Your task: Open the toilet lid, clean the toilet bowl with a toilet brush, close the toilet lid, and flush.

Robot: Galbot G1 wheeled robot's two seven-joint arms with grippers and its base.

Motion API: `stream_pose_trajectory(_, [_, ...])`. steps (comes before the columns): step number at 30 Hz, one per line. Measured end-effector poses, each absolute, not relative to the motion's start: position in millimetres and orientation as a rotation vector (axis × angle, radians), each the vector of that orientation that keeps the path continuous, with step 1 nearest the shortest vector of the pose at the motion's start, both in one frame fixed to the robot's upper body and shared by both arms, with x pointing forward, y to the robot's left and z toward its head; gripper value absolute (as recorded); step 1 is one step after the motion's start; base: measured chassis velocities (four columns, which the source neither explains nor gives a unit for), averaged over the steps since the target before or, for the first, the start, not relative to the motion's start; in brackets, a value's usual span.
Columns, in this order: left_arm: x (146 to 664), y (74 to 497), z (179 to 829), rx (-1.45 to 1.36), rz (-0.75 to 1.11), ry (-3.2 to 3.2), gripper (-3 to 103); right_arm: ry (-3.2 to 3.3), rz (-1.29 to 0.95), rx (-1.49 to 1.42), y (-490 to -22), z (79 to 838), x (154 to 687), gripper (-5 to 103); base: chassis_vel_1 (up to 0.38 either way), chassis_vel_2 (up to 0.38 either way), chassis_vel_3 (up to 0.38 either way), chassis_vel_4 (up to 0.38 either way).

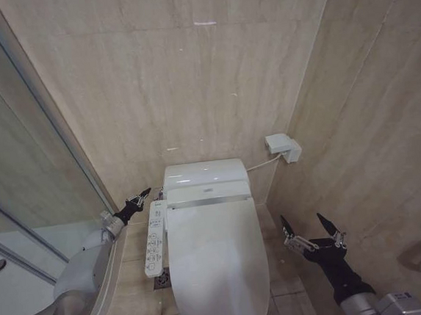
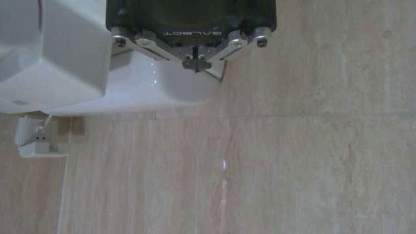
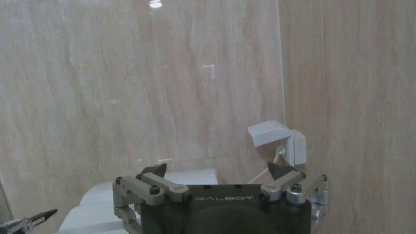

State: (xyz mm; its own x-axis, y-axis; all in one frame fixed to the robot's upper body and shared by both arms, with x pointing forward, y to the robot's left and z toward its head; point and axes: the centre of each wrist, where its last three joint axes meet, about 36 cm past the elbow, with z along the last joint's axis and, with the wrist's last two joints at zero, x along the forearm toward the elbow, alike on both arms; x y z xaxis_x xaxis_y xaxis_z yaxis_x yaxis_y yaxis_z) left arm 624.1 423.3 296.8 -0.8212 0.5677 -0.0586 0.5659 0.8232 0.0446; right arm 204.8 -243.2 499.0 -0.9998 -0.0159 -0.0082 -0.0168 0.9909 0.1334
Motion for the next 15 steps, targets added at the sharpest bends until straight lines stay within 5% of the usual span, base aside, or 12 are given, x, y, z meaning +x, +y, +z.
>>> stream_pose_trajectory(15, [622.5,424.8,294.6,0.95,0.036,2.929,0,3.127,0.21,-0.026,-243.2,499.0,204.8,100,0.0,0.0,0.0,0.0])
